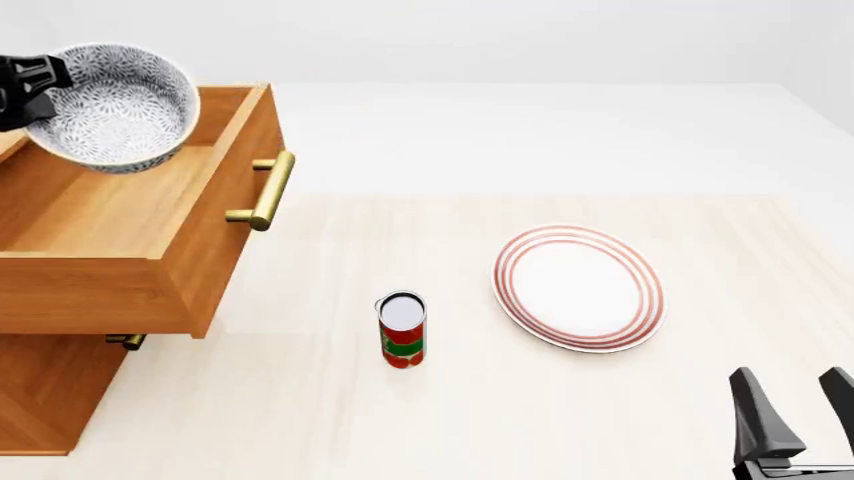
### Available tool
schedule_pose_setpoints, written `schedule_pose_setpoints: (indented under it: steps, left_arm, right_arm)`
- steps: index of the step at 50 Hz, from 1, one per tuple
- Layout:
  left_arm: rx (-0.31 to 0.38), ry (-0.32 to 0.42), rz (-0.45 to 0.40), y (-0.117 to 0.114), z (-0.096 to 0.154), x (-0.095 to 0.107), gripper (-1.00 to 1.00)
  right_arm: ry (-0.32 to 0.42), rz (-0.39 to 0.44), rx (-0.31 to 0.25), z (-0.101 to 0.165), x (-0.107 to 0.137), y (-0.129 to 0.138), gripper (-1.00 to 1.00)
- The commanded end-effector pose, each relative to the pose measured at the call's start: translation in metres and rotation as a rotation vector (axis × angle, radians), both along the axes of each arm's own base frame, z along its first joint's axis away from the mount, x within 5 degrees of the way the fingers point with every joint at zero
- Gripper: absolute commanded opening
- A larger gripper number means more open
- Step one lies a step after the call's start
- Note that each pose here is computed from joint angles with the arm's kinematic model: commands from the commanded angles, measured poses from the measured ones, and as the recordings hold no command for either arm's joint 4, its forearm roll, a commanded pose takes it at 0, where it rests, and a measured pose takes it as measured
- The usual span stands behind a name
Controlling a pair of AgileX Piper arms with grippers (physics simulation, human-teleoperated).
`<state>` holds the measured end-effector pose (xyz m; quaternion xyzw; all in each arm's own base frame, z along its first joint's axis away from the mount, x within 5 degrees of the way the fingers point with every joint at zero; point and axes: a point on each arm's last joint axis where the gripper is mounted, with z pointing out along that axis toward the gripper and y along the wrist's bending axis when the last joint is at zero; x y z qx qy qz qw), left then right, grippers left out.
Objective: Put the bowl in the top drawer of the cabinet.
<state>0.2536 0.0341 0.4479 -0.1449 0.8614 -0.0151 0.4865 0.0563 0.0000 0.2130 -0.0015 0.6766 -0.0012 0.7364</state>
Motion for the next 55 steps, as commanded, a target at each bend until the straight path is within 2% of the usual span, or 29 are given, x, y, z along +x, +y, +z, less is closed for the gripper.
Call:
schedule_pose_setpoints:
  steps: [1,33,55]
  left_arm:
    - [0.001,-0.003,0.001,0.001,-0.002,0.001,-1.0]
    - [-0.003,0.016,0.011,0.006,-0.019,0.018,-1.0]
    - [-0.003,0.025,0.022,0.009,-0.022,0.02,-1.0]
  right_arm:
    - [0.0,0.0,0.0,0.0,0.0,0.0,1.0]
    - [0.0,0.0,0.0,0.0,0.0,0.0,1.0]
    - [0.0,0.0,0.0,0.0,0.0,0.0,1.0]
